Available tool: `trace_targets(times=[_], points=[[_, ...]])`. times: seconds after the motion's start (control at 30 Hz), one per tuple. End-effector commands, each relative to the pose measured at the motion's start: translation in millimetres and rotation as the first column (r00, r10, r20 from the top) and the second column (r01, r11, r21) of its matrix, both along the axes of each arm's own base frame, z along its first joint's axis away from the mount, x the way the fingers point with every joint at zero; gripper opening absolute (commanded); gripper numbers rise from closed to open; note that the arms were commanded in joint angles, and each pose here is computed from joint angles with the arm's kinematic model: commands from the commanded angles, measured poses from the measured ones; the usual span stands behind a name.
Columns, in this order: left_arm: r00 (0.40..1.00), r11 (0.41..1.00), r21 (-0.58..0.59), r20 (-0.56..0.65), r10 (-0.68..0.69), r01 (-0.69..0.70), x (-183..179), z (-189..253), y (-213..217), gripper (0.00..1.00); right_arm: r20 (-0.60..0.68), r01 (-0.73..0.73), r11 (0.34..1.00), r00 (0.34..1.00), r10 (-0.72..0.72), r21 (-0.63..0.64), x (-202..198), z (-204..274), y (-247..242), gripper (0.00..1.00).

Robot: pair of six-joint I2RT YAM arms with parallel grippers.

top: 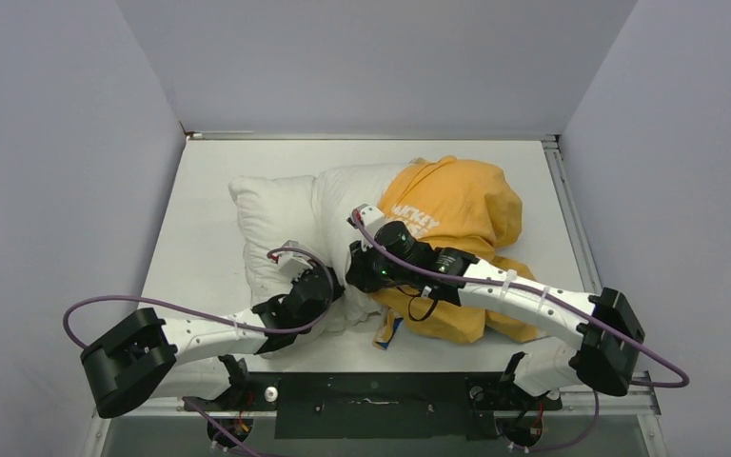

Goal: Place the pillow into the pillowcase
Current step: Stuff the pillow into the pillowcase.

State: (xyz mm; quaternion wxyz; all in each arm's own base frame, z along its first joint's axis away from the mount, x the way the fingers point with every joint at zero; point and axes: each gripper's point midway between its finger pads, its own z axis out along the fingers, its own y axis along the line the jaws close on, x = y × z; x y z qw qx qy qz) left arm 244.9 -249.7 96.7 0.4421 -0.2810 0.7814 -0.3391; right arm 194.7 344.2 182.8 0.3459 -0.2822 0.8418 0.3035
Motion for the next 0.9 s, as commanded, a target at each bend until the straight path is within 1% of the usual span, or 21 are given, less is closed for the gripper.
trace_targets(times=[0.0, 0.07, 0.1, 0.13, 0.17, 0.23, 0.27, 0.33, 0.37, 0.43, 0.53, 0.57, 0.73, 0.87], points=[[0.965, 0.980, 0.066, -0.199, -0.172, 0.188, -45, -52, -23, 0.00, 0.039, -0.251, 0.879, 0.965, 0.258, 0.405, -38, 77, 74, 0.05], [0.965, 0.980, 0.066, -0.200, -0.171, 0.187, -46, -52, -22, 0.00, 0.049, -0.157, 0.944, 0.988, 0.150, 0.290, -19, 62, 58, 0.05], [0.966, 0.981, 0.064, -0.195, -0.168, 0.183, -46, -51, -20, 0.00, 0.061, -0.082, 0.970, 0.996, 0.069, 0.228, -7, 56, 45, 0.05], [0.968, 0.982, 0.062, -0.190, -0.164, 0.179, -46, -49, -19, 0.00, 0.088, -0.030, 0.984, 0.996, 0.014, 0.176, 2, 55, 32, 0.06], [0.970, 0.983, 0.063, -0.184, -0.160, 0.174, -45, -48, -17, 0.00, 0.118, 0.037, 0.993, 0.992, -0.050, 0.111, 11, 53, 14, 0.09], [0.974, 0.984, 0.059, -0.165, -0.157, 0.168, -44, -43, -14, 0.00, 0.201, 0.184, 0.982, 0.961, -0.188, 0.036, 29, 64, -19, 0.30], [0.976, 0.984, 0.060, -0.151, -0.158, 0.169, -44, -40, -13, 0.00, 0.247, 0.249, 0.968, 0.938, -0.244, 0.010, 37, 72, -36, 0.43], [0.978, 0.984, 0.058, -0.135, -0.158, 0.167, -43, -36, -11, 0.00, 0.326, 0.371, 0.929, 0.878, -0.351, 0.001, 49, 93, -67, 0.65], [0.979, 0.984, 0.058, -0.129, -0.158, 0.166, -43, -35, -10, 0.00, 0.361, 0.429, 0.904, 0.843, -0.399, -0.003, 55, 102, -82, 0.72], [0.980, 0.985, 0.060, -0.121, -0.156, 0.164, -43, -33, -8, 0.00, 0.421, 0.521, 0.854, 0.773, -0.475, 0.006, 63, 121, -107, 0.82], [0.981, 0.985, 0.059, -0.118, -0.155, 0.163, -44, -33, -6, 0.00, 0.467, 0.622, 0.783, 0.692, -0.550, -0.001, 80, 136, -138, 0.89], [0.981, 0.985, 0.060, -0.119, -0.155, 0.163, -44, -33, -5, 0.00, 0.469, 0.656, 0.755, 0.667, -0.579, -0.001, 91, 138, -150, 0.89], [0.979, 0.984, 0.059, -0.128, -0.158, 0.167, -45, -35, -5, 0.00, 0.395, 0.656, 0.754, 0.699, -0.596, -0.025, 138, 119, -169, 0.90], [0.976, 0.982, 0.062, -0.131, -0.171, 0.180, -46, -36, -7, 0.00, 0.329, 0.610, 0.789, 0.761, -0.559, -0.072, 163, 91, -158, 0.88]])
